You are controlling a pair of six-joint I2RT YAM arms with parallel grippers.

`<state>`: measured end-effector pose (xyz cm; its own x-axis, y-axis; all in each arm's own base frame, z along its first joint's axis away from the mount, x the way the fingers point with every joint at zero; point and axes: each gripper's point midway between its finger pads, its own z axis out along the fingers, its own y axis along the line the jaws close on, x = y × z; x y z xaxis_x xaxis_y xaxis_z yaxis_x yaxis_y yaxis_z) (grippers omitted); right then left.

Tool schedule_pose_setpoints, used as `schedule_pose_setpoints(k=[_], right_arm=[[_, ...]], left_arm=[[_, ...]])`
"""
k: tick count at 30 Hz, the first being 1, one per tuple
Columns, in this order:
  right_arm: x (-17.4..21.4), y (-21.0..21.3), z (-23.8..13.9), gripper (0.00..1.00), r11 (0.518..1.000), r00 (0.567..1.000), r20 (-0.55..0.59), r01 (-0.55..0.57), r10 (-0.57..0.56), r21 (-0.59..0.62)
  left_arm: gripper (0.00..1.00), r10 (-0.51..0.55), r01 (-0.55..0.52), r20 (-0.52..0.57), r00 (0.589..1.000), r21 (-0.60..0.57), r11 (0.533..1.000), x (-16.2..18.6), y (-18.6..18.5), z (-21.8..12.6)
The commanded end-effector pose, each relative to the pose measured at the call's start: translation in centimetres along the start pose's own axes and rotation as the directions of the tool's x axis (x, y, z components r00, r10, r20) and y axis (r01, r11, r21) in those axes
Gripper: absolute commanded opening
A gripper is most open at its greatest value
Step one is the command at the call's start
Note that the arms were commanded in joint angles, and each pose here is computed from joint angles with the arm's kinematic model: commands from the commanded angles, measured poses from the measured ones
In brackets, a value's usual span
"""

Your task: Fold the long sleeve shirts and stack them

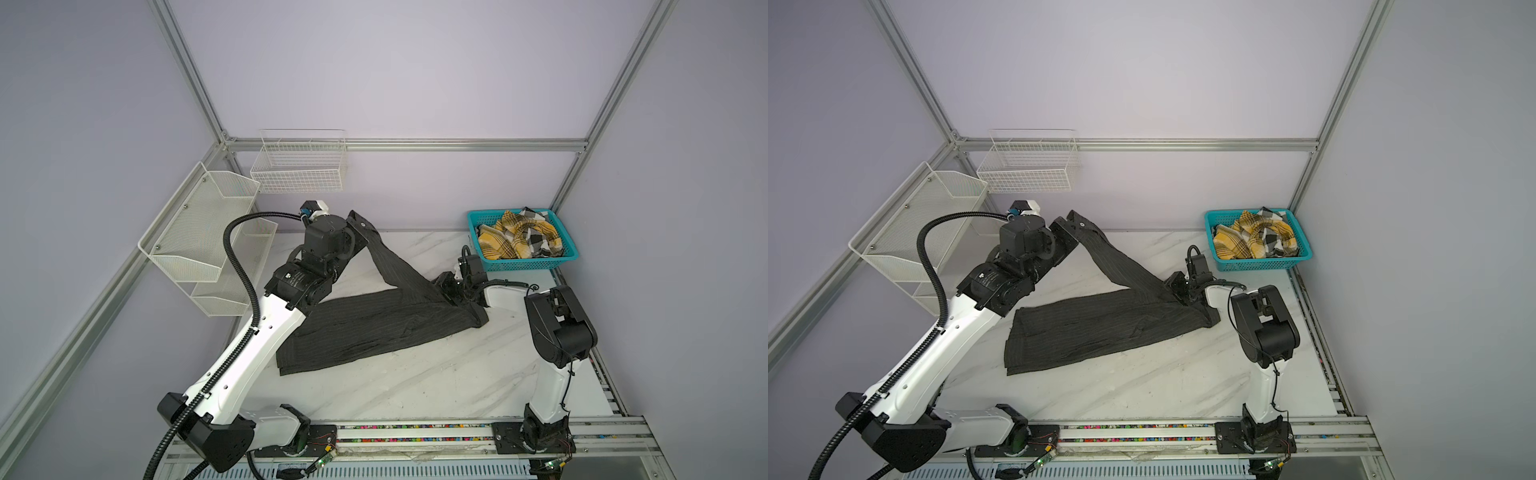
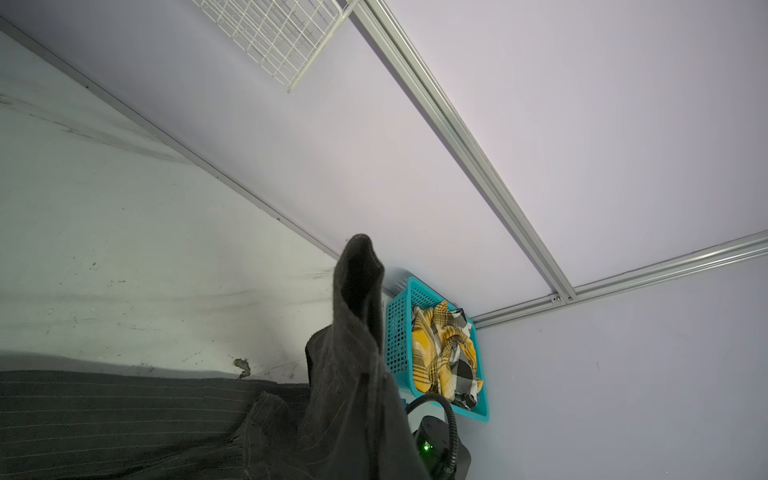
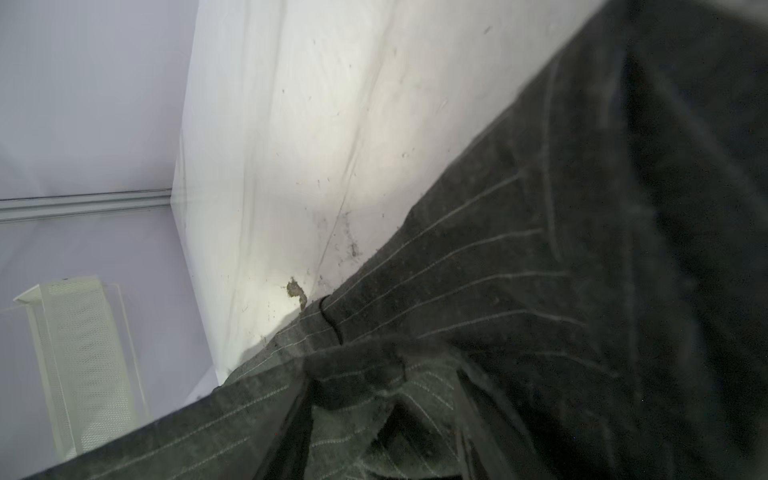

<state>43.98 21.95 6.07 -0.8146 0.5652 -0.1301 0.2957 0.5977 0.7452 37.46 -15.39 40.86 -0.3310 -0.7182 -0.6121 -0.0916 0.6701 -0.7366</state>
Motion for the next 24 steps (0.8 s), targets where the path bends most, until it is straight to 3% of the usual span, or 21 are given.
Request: schedule_pose_setpoints(k=[1, 4, 6, 8, 10, 13, 19, 24], right_arm=[[-1.5, 0.7, -0.4, 0.60, 0.998, 0.999, 0.022, -0.046, 0.047, -0.034], [-1.8, 0.7, -0.1, 0.49, 0.998, 0.998, 0.022, -0.052, 0.053, -0.032], [-1.8, 0.0, 0.5, 0.47, 0.998, 0.998, 0.011, -0.066, 0.067, -0.001], [-1.4, -1.5, 1.3, 0.37, 0.994, 0.995, -0.011, -0.094, 0.094, 0.047], [-0.8, -3.2, 2.3, 0.35, 0.989, 0.992, -0.041, -0.112, 0.116, 0.097], [0.3, -5.4, 3.3, 0.24, 0.980, 0.988, -0.087, -0.115, 0.130, 0.159], [0.7, -7.0, 3.7, 0.23, 0.973, 0.987, -0.089, -0.114, 0.134, 0.201], [0.9, -7.7, 3.6, 0.23, 0.969, 0.989, -0.101, -0.087, 0.112, 0.230]], left_arm=[[0.00, -0.013, 0.013, 0.012, 1.000, -0.058, 0.998, 0.4, 2.1, -0.6], [0.00, -0.024, 0.025, 0.006, 1.000, -0.095, 0.995, 1.0, 3.6, -1.0], [0.00, -0.031, 0.031, 0.007, 1.000, -0.119, 0.992, 1.3, 4.6, -1.4], [0.00, -0.034, 0.035, 0.013, 0.999, -0.151, 0.988, 1.5, 5.8, -1.9], [0.00, -0.030, 0.034, 0.023, 0.999, -0.187, 0.982, 1.5, 7.0, -2.5], [0.00, -0.023, 0.038, 0.050, 0.998, -0.323, 0.946, 1.8, 10.8, -3.8], [0.00, 0.027, 0.025, 0.090, 0.996, -0.526, 0.850, 3.1, 19.5, -5.5], [0.00, -0.009, 0.042, 0.069, 0.998, -0.490, 0.871, 4.6, 24.5, -3.0]])
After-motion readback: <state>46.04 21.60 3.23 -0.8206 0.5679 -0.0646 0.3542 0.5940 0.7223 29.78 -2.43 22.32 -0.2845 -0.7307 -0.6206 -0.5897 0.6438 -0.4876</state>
